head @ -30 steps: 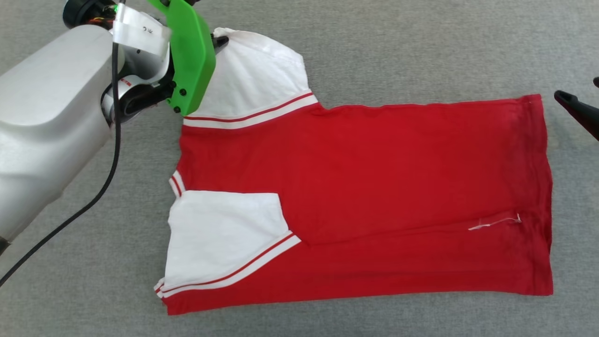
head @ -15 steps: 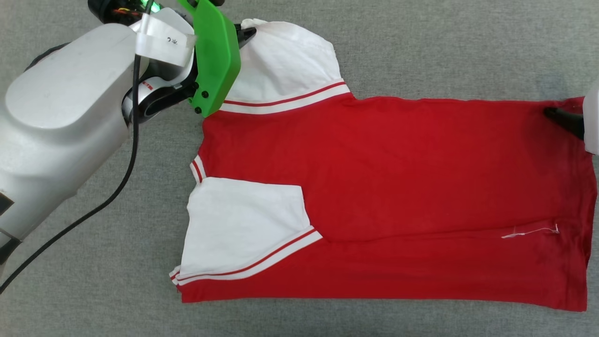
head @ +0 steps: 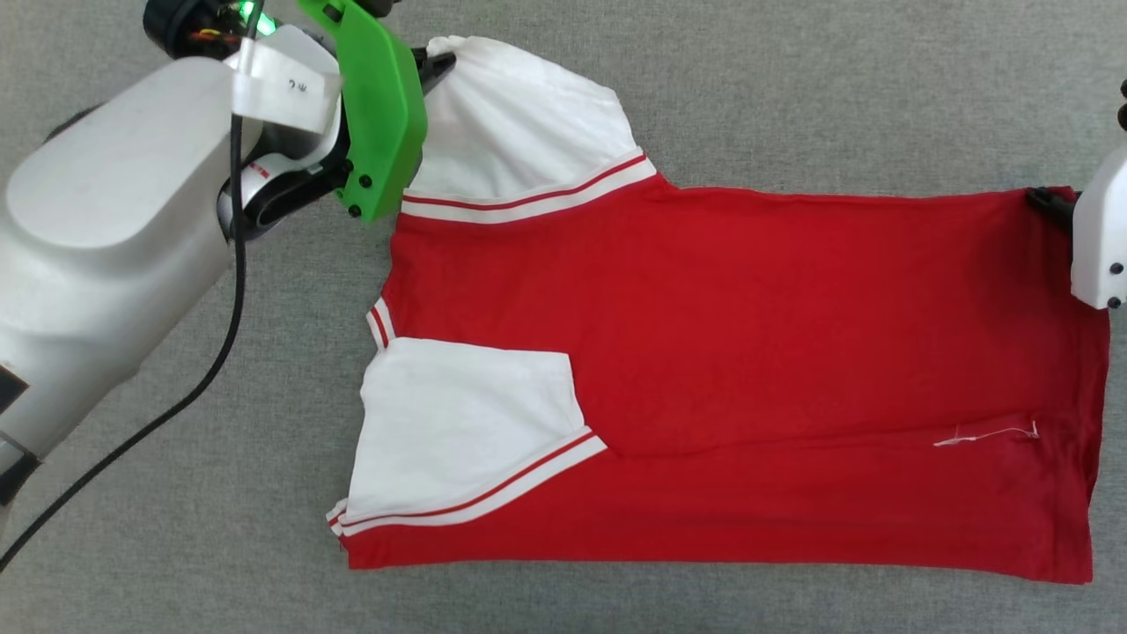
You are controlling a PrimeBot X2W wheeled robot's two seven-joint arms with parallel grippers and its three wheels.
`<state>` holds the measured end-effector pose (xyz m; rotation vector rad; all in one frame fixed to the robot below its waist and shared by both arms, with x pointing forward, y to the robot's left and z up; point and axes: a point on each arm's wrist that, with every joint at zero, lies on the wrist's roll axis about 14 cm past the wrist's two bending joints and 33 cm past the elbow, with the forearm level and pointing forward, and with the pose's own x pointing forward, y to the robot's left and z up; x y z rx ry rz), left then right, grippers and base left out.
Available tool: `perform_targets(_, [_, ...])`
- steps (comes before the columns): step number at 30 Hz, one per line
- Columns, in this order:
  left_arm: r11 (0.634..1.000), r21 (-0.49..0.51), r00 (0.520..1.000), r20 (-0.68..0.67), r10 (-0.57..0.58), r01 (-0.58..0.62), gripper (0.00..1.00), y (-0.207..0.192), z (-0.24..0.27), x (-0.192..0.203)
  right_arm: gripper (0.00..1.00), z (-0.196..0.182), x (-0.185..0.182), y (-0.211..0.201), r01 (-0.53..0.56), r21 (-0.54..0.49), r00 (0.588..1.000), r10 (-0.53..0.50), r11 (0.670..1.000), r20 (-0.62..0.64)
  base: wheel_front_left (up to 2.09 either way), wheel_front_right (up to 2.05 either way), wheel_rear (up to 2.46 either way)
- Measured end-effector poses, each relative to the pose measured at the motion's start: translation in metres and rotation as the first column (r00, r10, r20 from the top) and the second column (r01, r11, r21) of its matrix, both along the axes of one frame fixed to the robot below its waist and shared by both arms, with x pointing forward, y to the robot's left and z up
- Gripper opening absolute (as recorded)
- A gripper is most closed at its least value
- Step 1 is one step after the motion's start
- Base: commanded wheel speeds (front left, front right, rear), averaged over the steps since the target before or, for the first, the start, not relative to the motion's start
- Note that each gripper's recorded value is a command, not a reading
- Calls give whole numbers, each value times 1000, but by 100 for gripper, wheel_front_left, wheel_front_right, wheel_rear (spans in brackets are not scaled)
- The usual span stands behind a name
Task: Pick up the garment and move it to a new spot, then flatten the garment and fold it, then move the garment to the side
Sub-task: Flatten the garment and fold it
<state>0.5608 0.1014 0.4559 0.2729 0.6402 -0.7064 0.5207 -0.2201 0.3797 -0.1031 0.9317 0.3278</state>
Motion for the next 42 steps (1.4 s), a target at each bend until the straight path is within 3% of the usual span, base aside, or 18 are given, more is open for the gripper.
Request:
perform_targets(10, [999, -31, 1000, 26, -9, 9, 0, 4, 3, -49, 0, 36, -24, 13, -46, 64, 983, 34, 997, 181, 0, 0, 0])
perform_targets(22, [997, -65, 999, 14, 29, -28, 0, 17, 1, -128, 0, 57, -78, 1, -39, 112, 955, 4, 993, 295, 0, 0, 0])
perform_targets(33, [992, -82, 991, -92, 92, -100, 0, 24, -28, -202, 0, 38, -135, 2, -5, 174, 966, -40, 985, 254, 0, 0, 0])
perform_targets(42, [987, -63, 977, -164, 137, -149, 0, 33, -54, -222, 0, 11, -166, 3, 44, 199, 983, -77, 979, 164, 0, 0, 0])
